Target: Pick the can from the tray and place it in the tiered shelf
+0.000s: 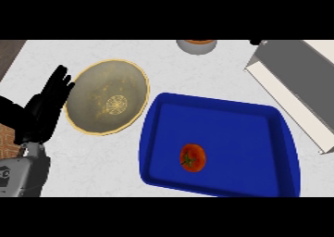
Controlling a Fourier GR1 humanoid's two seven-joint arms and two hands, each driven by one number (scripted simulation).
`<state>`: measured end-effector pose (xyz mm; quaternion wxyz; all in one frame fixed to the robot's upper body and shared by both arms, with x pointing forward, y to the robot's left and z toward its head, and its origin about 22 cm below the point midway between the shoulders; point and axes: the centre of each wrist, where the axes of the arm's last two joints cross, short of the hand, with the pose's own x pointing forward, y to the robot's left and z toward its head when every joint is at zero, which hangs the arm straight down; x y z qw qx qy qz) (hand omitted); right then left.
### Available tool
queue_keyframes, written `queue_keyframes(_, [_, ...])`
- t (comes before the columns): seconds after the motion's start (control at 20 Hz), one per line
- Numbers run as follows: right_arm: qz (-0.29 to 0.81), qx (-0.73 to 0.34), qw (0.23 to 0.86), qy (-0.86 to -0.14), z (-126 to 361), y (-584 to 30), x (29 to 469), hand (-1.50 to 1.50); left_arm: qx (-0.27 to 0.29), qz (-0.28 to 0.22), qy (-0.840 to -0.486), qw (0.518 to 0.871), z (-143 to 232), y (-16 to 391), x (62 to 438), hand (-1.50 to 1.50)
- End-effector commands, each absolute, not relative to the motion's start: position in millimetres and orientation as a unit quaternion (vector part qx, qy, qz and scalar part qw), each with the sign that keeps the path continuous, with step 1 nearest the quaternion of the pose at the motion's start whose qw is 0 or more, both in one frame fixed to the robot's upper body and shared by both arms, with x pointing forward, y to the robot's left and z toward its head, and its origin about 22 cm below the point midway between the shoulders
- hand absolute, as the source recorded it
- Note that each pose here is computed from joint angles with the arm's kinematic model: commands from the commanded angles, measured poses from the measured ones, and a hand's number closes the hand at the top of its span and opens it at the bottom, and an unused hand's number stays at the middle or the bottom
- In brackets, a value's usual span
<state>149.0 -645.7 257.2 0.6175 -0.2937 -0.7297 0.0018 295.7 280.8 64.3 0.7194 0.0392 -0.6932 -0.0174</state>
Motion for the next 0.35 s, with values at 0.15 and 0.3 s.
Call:
queue_keyframes(0.15, [0.063, -0.279, 0.584, -0.760, 251, -658, 111, -1.50, 0.042, -0.018, -0.692, 0.720, 73, 289, 298, 0.00])
queue_keyframes(0.3, [0.087, -0.278, 0.579, -0.761, 250, -661, 96, -1.50, 0.045, -0.011, -0.695, 0.718, 62, 279, 290, 0.00])
